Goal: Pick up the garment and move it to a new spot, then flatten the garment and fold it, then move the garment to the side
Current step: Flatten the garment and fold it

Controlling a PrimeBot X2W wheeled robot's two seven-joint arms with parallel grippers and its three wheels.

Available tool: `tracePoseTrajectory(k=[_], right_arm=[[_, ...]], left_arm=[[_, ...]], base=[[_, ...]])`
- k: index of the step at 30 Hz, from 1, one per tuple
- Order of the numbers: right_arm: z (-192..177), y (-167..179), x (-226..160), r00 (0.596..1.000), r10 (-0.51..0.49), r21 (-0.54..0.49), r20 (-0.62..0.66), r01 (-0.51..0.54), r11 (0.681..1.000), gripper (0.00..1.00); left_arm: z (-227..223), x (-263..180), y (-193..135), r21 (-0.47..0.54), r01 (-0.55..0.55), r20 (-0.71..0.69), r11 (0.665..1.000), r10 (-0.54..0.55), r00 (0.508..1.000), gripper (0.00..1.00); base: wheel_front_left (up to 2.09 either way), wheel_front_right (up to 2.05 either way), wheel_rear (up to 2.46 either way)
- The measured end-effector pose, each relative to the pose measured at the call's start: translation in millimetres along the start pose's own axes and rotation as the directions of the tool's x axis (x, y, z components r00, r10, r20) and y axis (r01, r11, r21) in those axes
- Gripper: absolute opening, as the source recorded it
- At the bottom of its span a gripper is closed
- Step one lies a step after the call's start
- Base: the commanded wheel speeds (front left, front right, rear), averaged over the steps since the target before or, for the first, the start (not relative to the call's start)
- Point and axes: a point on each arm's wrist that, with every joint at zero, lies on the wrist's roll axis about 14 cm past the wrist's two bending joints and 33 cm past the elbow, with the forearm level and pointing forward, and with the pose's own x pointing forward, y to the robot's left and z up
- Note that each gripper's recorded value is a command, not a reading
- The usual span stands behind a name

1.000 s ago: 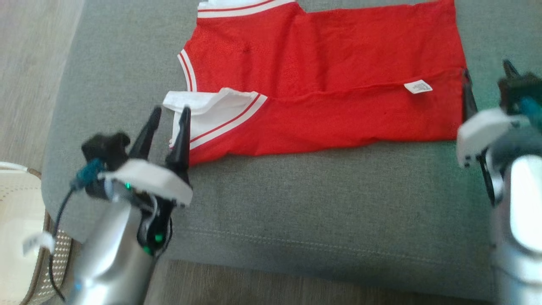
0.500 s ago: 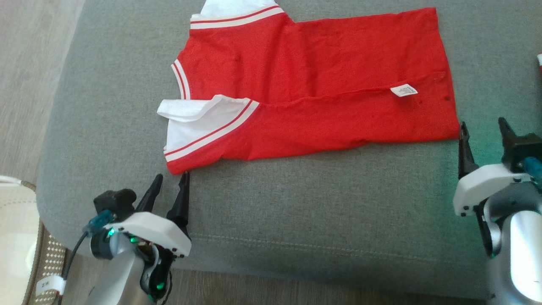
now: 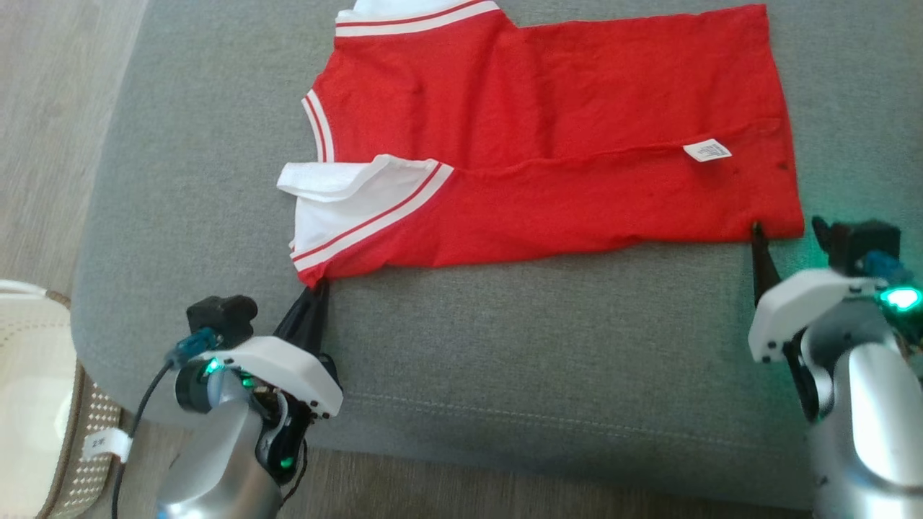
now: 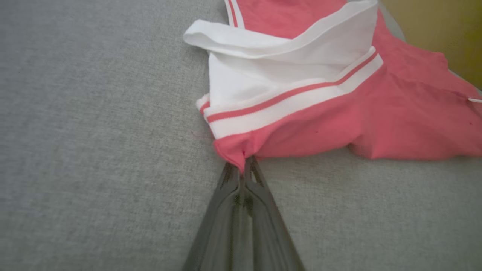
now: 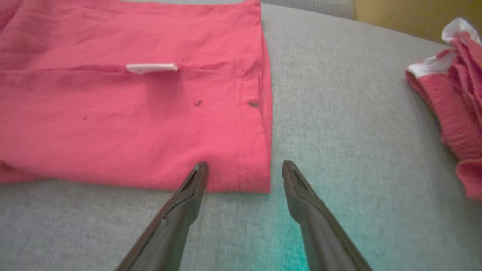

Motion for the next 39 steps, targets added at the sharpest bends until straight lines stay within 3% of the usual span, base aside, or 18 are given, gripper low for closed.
tracePoseTrajectory(k=[6, 7, 8, 9, 10, 21, 39], right_arm=[[1, 8, 13, 1.000, 0.019, -0.006, -0.009, -0.019, 1.000, 1.00], [-3, 9, 14, 1.000, 0.020, -0.003, -0.022, -0.020, 1.000, 0.69], [-4, 9, 16, 0.999, 0.022, 0.000, -0.026, -0.022, 1.000, 0.31], [-3, 9, 17, 1.000, 0.023, 0.000, -0.021, -0.023, 1.000, 0.31], [-2, 10, 19, 1.000, 0.023, -0.005, -0.019, -0.024, 1.000, 0.00], [5, -19, -2, 0.998, -0.054, 0.030, 0.035, 0.053, 0.998, 0.00], [-60, -60, -86, 0.979, -0.169, 0.152, -0.118, 0.186, 0.971, 0.00]], left_arm=[[-2, -1, 1, 0.002, 0.003, -0.005, 1.000, -0.003, 1.000, 0.00], [-1, -1, 1, 0.002, 0.004, -0.004, 1.000, -0.004, 1.000, 0.00], [-1, 0, 1, 0.002, 0.005, -0.002, 1.000, -0.005, 1.000, 0.00], [0, 0, 1, 0.004, 0.006, 0.000, 1.000, -0.006, 1.000, 0.00], [0, 0, 0, 0.010, 0.008, 0.001, 1.000, -0.008, 1.000, 0.00], [20, 2, -1, 0.061, 0.036, 0.054, 0.998, -0.039, 0.998, 0.00], [-19, -35, -12, 0.069, 0.100, -0.021, 0.993, -0.099, 0.995, 0.00]], base=[[0.00, 0.00, 0.00], [0.00, 0.00, 0.00], [0.00, 0.00, 0.00], [0.00, 0.00, 0.00], [0.00, 0.00, 0.00], [0.00, 0.00, 0.00], [0.00, 0.00, 0.00]])
